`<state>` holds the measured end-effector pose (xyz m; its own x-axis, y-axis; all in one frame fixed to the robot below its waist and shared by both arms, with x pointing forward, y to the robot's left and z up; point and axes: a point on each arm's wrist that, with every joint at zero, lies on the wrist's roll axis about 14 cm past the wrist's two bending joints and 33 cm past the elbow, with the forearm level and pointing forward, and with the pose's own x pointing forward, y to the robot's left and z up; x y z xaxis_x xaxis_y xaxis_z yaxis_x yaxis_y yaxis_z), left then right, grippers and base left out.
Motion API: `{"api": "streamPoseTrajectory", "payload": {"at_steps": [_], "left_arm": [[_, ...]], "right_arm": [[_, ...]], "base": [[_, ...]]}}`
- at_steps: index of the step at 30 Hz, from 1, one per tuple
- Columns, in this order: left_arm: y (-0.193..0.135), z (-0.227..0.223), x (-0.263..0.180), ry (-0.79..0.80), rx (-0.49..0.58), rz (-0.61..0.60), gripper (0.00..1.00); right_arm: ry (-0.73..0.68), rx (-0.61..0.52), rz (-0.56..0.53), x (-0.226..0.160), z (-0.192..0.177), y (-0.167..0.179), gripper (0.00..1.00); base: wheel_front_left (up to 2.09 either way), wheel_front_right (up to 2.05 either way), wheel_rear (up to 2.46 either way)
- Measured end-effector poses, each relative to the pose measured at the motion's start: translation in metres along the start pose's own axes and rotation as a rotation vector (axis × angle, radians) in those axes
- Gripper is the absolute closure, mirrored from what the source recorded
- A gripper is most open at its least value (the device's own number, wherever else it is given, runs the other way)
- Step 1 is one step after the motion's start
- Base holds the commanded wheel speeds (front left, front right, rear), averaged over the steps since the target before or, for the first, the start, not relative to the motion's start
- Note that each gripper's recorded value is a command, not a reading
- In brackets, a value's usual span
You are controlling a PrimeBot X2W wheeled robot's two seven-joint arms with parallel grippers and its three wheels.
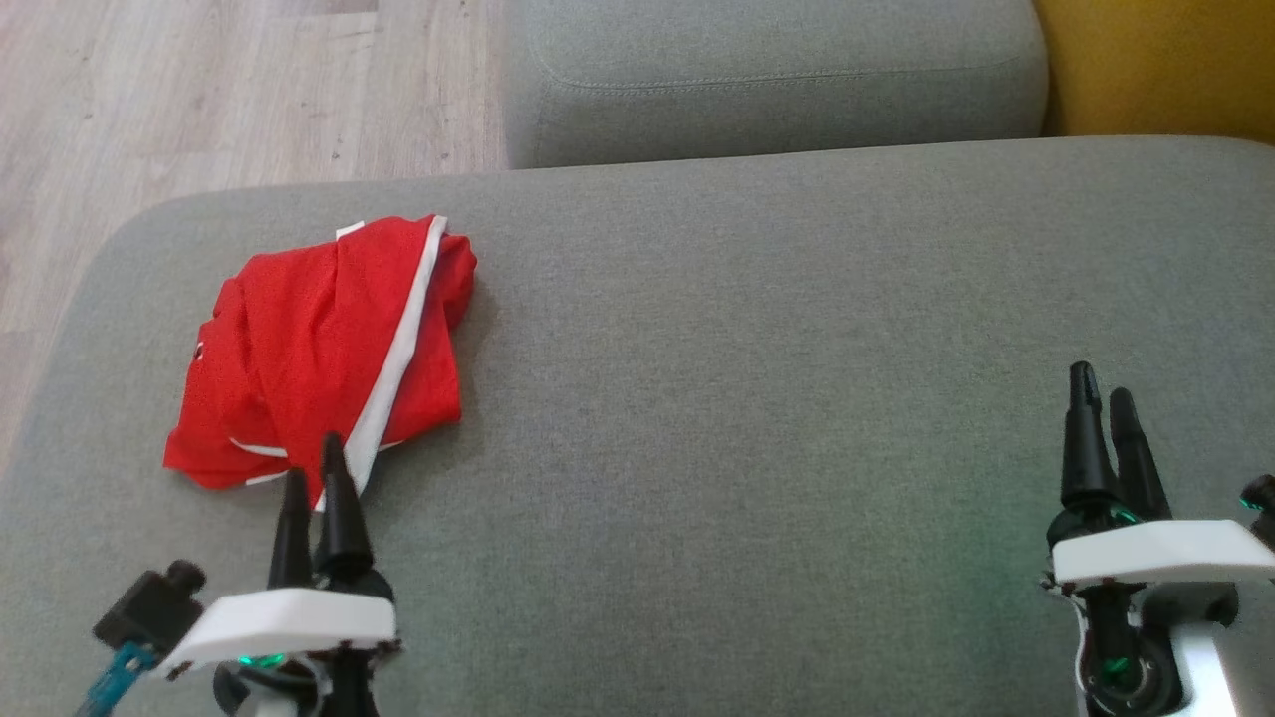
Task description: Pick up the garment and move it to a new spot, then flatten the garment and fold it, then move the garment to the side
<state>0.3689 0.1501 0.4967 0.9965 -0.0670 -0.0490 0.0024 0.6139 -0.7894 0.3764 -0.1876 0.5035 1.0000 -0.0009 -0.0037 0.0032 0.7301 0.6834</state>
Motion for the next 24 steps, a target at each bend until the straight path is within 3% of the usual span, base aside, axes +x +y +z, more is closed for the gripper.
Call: {"api": "streamPoseTrajectory", "payload": {"at_steps": [24], "left_arm": [[-0.041, -0.036, 0.001, 0.059, 0.456, -0.155, 0.0]], "right_arm": [[-0.034, -0.372, 0.099, 0.001, 0.002, 0.027, 0.0]], "base": [[0.0, 0.0, 0.0]]}}
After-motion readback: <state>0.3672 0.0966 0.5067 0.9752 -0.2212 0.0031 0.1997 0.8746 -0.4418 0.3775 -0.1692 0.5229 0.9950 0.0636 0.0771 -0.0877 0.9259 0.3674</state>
